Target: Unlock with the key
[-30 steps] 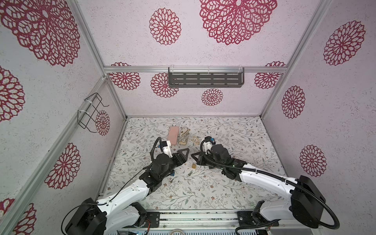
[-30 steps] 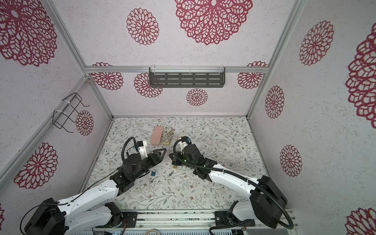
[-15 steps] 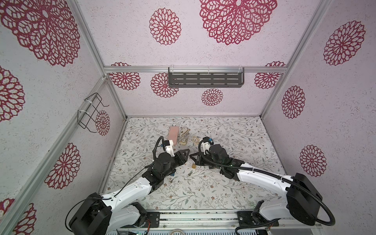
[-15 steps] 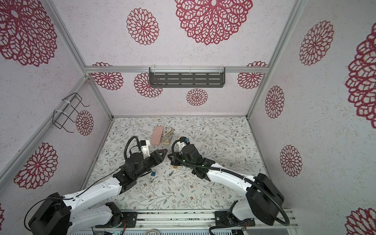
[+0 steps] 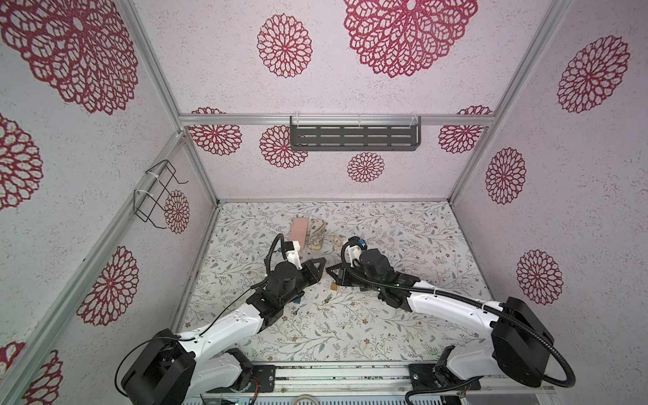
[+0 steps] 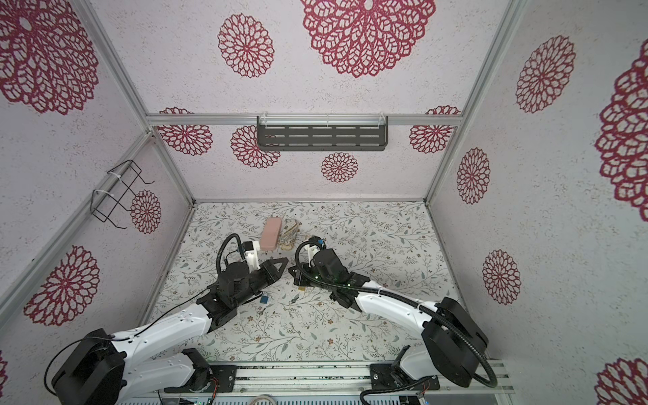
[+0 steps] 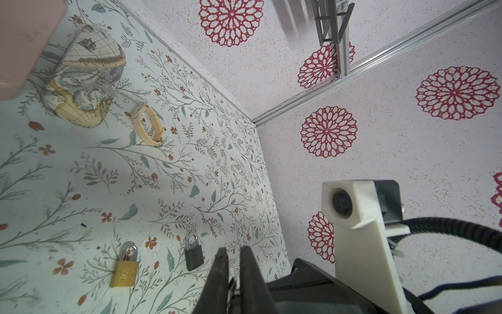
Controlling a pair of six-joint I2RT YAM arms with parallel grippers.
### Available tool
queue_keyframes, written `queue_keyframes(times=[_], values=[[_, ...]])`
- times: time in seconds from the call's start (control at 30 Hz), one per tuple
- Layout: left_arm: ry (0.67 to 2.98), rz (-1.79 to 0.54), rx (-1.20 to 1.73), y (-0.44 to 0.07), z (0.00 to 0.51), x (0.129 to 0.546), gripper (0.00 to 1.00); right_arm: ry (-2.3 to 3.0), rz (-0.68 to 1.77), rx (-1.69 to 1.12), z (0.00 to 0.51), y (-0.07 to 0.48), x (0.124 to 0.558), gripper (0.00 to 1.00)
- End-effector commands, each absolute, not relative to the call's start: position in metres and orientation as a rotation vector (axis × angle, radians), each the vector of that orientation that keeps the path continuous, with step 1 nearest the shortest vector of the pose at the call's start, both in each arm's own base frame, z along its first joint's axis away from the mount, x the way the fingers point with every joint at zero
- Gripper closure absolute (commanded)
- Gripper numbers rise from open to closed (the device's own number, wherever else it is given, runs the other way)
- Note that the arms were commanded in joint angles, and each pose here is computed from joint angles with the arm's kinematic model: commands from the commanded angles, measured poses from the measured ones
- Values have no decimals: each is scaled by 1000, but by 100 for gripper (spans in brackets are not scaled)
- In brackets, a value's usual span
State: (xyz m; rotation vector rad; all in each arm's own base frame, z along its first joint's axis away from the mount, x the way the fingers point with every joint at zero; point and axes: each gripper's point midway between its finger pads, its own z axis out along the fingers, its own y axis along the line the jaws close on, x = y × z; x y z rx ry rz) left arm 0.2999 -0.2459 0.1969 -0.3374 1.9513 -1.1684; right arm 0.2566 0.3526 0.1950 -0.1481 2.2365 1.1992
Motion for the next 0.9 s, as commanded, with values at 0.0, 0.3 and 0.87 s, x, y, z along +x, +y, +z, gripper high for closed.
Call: queue_keyframes(times=[0.0, 0.3, 0.87], values=[[1953, -1166, -351, -248, 200, 303, 91, 2155, 1249, -171, 222, 361, 260, 100], [1983, -1133, -368, -244, 191, 304, 100, 2152, 1213, -181, 223, 357, 261, 100], [1911, -1120, -267, -230, 213, 308, 100, 2131, 1133, -169, 234, 327, 264, 55]])
